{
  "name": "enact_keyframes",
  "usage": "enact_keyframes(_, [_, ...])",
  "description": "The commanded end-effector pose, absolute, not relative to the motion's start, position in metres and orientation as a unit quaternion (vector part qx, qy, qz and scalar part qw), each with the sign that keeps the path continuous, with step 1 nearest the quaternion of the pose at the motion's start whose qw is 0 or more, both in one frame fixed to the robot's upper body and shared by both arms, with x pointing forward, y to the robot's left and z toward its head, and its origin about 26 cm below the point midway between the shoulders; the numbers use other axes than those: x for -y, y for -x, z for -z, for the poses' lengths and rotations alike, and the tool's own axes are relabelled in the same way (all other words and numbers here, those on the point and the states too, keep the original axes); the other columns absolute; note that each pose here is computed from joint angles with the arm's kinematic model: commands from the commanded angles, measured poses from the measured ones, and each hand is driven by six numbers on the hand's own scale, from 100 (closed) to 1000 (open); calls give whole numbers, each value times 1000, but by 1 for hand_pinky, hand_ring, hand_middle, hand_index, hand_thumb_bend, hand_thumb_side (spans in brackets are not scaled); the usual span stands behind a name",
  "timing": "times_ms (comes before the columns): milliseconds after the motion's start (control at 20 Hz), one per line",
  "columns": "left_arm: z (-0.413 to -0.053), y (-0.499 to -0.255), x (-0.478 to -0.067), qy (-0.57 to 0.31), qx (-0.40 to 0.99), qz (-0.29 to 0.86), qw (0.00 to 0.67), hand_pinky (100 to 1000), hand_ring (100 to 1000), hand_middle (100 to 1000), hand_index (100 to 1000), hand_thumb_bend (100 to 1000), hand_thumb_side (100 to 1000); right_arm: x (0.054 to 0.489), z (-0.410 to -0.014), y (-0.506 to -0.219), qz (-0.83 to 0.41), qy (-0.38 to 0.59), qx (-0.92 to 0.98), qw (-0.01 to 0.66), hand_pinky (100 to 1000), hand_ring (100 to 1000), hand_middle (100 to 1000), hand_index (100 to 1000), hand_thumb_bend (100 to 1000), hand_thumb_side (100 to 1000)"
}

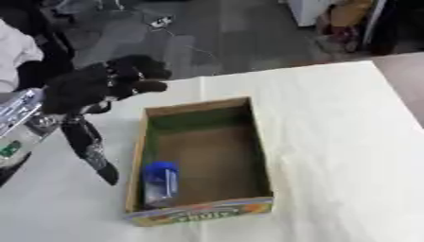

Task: Pick up objects on the table and place them in the box.

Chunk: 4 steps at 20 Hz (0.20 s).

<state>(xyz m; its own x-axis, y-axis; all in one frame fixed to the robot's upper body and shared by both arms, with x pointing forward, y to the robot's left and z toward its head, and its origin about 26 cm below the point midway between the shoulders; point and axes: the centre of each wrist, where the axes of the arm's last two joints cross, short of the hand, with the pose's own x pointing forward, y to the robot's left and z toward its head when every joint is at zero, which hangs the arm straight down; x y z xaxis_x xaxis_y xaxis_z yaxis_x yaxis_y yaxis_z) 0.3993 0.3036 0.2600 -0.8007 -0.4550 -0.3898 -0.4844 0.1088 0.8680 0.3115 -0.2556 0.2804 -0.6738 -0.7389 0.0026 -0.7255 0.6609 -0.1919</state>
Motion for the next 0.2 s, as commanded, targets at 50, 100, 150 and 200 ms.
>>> enact_keyframes(50, [-276,-396,-308,327,-749,-576,24,1000,1000,1000,1000,875,1000,255,-288,-309,103,397,-910,64,259,306,410,513,100,1000])
enact_keyframes(100, [-277,-395,-308,323,-754,-571,29,1000,1000,1000,1000,790,1000,256,-288,-309,103,396,-910,64,259,306,410,512,100,1000])
enact_keyframes(150, [-278,-393,-307,318,-765,-558,38,1000,1000,1000,1000,666,1000,256,-288,-309,103,395,-911,64,259,306,410,513,100,1000])
enact_keyframes(200, [-279,-391,-308,317,-772,-549,43,1000,1000,1000,1000,508,1000,257,-287,-309,103,394,-911,64,259,306,410,513,100,1000])
